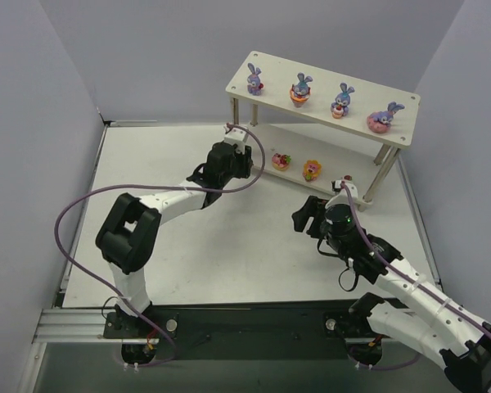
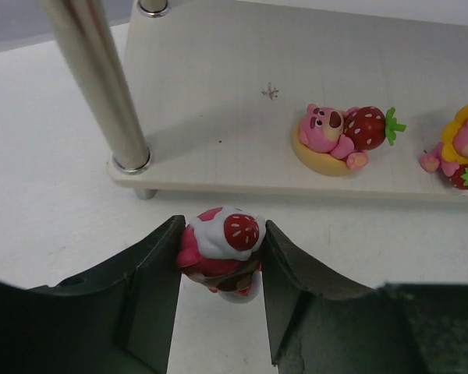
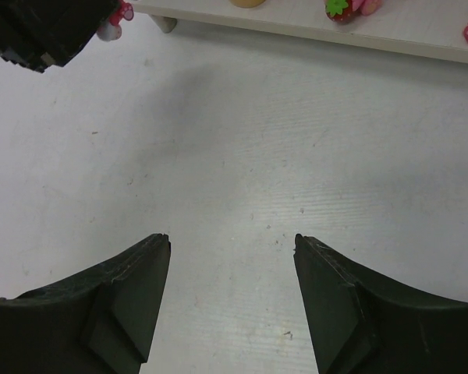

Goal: Place and organize the plastic toys onto the shelf

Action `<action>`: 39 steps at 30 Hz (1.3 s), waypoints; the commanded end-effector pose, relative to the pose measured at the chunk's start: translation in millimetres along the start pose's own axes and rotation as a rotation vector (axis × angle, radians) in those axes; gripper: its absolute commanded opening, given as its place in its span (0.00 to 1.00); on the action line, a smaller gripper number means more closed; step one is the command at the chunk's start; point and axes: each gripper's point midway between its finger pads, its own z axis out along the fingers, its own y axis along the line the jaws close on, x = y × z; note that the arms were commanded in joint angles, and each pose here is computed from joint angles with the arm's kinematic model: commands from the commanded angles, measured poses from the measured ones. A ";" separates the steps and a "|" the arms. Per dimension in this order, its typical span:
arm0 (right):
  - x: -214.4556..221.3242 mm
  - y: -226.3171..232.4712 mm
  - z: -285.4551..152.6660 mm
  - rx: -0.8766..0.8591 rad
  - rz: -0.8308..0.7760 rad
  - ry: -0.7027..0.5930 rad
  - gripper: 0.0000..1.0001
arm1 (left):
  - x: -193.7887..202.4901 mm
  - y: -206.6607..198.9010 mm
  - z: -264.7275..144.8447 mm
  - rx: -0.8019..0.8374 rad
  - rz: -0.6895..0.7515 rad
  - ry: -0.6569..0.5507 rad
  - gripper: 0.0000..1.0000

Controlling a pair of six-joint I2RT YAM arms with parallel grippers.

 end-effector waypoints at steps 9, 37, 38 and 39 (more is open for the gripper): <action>6.2 -13.3 -25.3 -0.006 0.033 0.025 0.65 | -34.3 -14.0 61.2 0.142 0.087 -0.125 0.00; 18.6 -20.6 -25.5 0.014 0.035 0.055 0.65 | -4.1 -3.8 115.9 0.133 0.219 -0.039 0.00; 18.9 -21.2 -24.9 0.016 0.035 0.056 0.64 | -1.9 -2.7 117.0 0.132 0.212 -0.036 0.01; 20.2 -22.0 -24.1 0.020 0.033 0.058 0.65 | -2.2 -2.2 117.5 0.132 0.209 -0.038 0.02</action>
